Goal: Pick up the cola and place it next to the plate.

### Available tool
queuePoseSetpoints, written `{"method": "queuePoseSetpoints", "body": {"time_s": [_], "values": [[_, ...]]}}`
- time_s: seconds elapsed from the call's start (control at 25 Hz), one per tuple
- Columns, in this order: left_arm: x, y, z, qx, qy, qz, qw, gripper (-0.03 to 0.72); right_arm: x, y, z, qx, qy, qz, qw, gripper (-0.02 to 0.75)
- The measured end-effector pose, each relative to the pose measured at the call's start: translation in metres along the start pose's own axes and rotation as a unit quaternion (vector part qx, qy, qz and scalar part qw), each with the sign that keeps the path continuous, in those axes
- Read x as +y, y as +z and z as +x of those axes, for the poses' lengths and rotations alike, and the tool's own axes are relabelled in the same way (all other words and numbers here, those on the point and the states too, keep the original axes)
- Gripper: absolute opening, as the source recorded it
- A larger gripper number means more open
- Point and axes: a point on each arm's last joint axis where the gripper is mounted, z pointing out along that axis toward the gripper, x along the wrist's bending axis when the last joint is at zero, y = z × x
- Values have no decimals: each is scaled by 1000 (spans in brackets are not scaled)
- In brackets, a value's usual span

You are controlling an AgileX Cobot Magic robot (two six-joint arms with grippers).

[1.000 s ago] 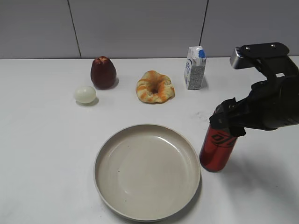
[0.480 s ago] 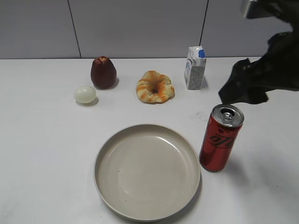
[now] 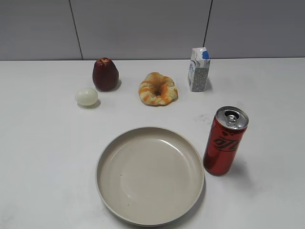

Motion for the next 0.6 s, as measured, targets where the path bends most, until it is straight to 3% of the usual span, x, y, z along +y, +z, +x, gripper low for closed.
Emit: {"method": "queuePoseSetpoints", "body": {"time_s": [0.16, 0.36, 0.6], "values": [[0, 0, 0, 0, 0, 0, 1000, 227, -36, 0, -2, 3, -3, -67, 998, 593], [0, 0, 0, 0, 0, 0, 1000, 227, -53, -10, -2, 7, -7, -162, 987, 591], [0, 0, 0, 0, 0, 0, 1000, 227, -57, -14, -2, 8, -8, -180, 984, 591]]}}
